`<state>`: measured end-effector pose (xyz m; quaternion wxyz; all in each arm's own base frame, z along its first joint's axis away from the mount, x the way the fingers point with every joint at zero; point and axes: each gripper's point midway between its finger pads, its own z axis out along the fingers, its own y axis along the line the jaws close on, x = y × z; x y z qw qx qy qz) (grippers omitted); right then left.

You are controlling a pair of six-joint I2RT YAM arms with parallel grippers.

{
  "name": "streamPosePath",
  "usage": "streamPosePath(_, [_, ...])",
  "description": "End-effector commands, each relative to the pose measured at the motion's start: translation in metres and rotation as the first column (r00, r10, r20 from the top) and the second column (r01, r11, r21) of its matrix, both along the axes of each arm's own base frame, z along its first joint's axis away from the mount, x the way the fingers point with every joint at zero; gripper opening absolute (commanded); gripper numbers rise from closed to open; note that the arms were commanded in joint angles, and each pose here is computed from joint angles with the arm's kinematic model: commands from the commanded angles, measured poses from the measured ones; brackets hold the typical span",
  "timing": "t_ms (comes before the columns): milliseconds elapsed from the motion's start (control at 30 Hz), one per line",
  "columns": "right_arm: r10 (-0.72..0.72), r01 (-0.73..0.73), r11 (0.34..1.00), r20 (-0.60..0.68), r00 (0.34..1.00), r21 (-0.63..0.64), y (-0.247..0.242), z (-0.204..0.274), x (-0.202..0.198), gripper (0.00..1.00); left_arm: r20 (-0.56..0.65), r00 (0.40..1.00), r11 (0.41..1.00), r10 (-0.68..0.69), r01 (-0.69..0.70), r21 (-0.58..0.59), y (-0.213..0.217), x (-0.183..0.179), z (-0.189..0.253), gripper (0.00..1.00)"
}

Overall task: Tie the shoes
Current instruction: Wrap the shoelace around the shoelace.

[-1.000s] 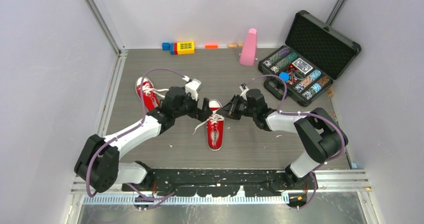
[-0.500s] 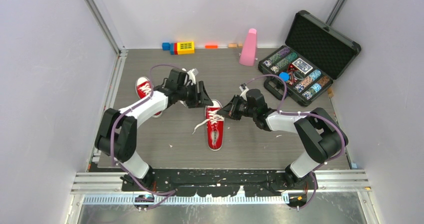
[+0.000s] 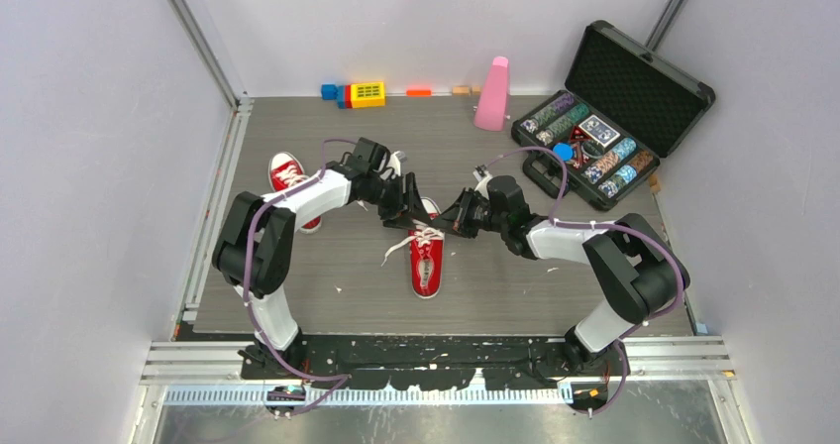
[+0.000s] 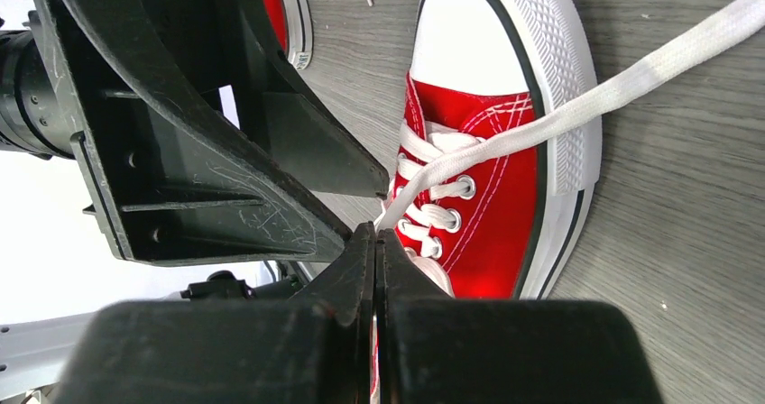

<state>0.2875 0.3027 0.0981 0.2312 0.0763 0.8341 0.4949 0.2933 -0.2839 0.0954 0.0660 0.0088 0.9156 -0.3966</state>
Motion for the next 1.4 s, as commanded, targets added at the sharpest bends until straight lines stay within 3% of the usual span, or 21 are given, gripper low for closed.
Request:
streamPosePath(0, [0.028,-0.033,0.998,0.104,0.994,0.049,0.008,0.036,0.005,0.00,-0.006,1.000,0.999,-0.007,0.006,-0.045,-0.010,0.004,0.015,0.53])
streamPosePath(467, [0.047,-0.052,0.997,0.109,0.993,0.048,0.011,0.037,0.003,0.00,0.040,0.998,0.997,0.055,-0.052,-0.063,-0.013,0.022,0.027,0.53])
streamPosePath(700, [0.052,-0.058,0.997,0.112,0.992,0.052,0.012,0.038,0.004,0.00,0.066,0.981,0.980,0.181,-0.174,-0.099,0.006,0.042,0.037,0.53])
streamPosePath(867, [0.056,-0.062,0.997,0.116,0.992,0.054,0.013,0.039,0.004,0.00,-0.034,0.990,0.988,0.140,-0.141,-0.064,0.001,0.034,0.021,0.53])
streamPosePath(1000, [0.060,-0.067,0.996,0.117,0.991,0.056,0.014,0.039,0.004,0.00,-0.071,0.992,0.994,0.105,-0.105,-0.006,-0.003,0.025,0.008,0.52])
streamPosePath(1367, [0.063,-0.070,0.996,0.119,0.991,0.056,0.015,0.039,0.005,0.00,-0.125,0.991,0.999,0.038,-0.038,0.006,-0.020,0.013,-0.001,0.45])
